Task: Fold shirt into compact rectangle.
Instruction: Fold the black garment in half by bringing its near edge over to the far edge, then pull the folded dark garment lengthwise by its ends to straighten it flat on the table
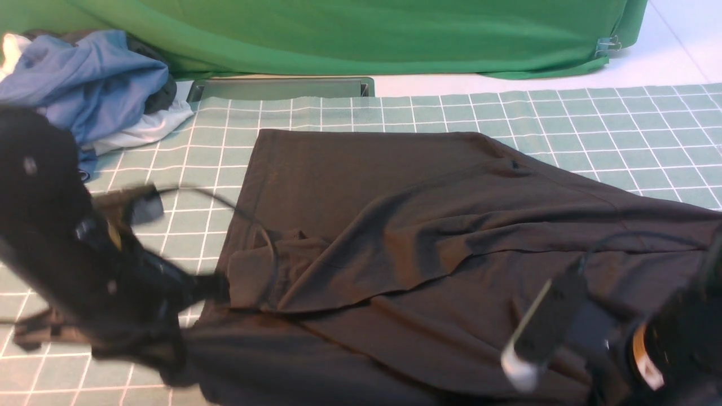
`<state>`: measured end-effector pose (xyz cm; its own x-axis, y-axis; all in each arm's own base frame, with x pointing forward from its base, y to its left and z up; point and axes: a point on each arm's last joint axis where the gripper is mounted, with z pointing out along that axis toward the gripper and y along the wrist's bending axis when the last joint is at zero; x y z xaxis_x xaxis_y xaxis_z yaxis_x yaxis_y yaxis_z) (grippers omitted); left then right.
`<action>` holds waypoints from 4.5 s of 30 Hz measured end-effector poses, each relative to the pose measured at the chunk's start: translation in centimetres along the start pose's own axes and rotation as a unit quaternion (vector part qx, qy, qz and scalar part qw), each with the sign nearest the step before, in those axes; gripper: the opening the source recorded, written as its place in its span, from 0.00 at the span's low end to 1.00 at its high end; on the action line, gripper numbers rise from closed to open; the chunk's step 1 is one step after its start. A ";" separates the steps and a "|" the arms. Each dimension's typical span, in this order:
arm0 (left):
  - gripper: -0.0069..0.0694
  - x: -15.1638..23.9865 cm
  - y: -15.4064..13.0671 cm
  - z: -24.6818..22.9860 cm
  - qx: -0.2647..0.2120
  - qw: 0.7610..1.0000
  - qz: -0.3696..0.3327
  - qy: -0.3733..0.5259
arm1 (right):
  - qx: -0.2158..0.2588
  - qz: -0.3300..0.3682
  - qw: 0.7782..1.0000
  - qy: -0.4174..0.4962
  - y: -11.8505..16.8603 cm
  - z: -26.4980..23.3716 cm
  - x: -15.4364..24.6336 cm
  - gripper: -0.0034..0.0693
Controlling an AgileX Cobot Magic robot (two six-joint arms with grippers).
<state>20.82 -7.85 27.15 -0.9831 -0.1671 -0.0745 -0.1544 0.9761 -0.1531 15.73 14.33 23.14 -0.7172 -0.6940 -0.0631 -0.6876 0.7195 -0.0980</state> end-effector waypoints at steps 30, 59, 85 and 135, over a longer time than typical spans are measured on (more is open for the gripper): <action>0.12 -24.0 1.0 7.3 0.170 0.966 -0.096 -0.170 | 0.076 0.153 0.963 -0.206 -19.3 5.0 -16.6 0.15; 0.30 -29.1 1.3 9.6 0.156 0.940 -0.066 -0.297 | 0.096 0.239 0.921 -0.293 -24.2 9.5 -17.0 0.48; 0.11 -19.6 2.6 2.7 0.142 0.990 0.017 -0.014 | 0.010 0.257 0.937 -0.237 -23.8 -9.7 -16.2 0.09; 0.18 -14.5 1.7 7.3 0.027 0.995 0.045 0.080 | -0.018 0.255 0.956 -0.144 -17.3 -9.7 -6.6 0.09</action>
<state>35.58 -4.79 20.80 -0.9965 -0.0509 0.0660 -0.0635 0.9763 -0.2068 31.23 6.76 34.85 -0.9025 -0.2274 -0.3657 -0.2639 0.9631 0.0523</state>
